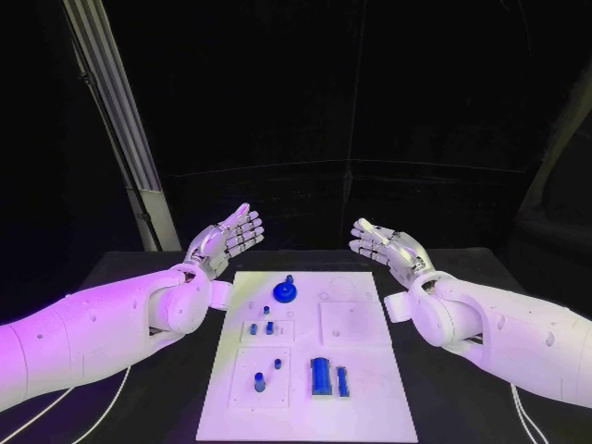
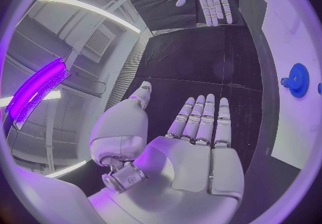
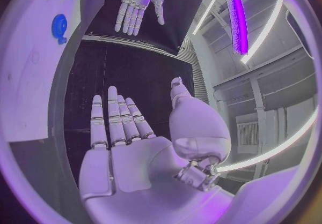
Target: Assemble the parts on the task board
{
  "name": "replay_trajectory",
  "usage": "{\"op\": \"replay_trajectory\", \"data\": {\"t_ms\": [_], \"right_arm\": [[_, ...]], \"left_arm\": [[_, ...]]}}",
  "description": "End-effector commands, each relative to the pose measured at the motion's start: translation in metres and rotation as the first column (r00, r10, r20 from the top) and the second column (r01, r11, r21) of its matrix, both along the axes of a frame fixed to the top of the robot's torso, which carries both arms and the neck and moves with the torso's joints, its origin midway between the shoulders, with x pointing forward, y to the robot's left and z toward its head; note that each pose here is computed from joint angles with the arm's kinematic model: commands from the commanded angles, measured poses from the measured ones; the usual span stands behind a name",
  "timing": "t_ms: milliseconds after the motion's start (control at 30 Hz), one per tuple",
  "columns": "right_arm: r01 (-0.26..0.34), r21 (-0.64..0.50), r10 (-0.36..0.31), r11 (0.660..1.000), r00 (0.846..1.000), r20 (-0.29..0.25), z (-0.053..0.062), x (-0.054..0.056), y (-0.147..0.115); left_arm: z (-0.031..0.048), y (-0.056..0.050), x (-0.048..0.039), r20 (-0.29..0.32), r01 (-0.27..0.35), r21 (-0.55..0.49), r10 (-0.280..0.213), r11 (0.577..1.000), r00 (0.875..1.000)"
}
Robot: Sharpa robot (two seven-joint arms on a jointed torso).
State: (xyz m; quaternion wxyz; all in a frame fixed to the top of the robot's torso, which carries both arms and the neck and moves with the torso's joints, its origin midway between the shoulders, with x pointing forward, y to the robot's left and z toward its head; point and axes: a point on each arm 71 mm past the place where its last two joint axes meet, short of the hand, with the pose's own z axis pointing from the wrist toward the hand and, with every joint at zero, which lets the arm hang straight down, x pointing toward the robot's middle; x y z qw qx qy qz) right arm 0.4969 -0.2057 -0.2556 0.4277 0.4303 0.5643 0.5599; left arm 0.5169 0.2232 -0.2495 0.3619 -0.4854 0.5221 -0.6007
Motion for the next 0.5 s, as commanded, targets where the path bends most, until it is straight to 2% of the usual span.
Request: {"op": "replay_trajectory", "data": {"t_ms": [33,267,500], "right_arm": [[0.151,0.011,-0.151,0.989,0.988,0.016,0.012,-0.007,-0.001],[0.225,0.014,-0.225,0.974,0.974,0.008,0.027,-0.028,0.010],[0.247,0.012,-0.247,0.969,0.969,0.003,0.031,-0.035,0.013]], "left_arm": [[0.0020,-0.005,-0.0088,0.020,-0.092,0.097,0.091,0.991,0.996],[0.0126,-0.021,-0.0346,0.041,-0.185,0.151,0.181,0.971,0.983],[0.0222,-0.029,-0.0506,0.062,-0.243,0.177,0.235,0.954,0.970]]}}
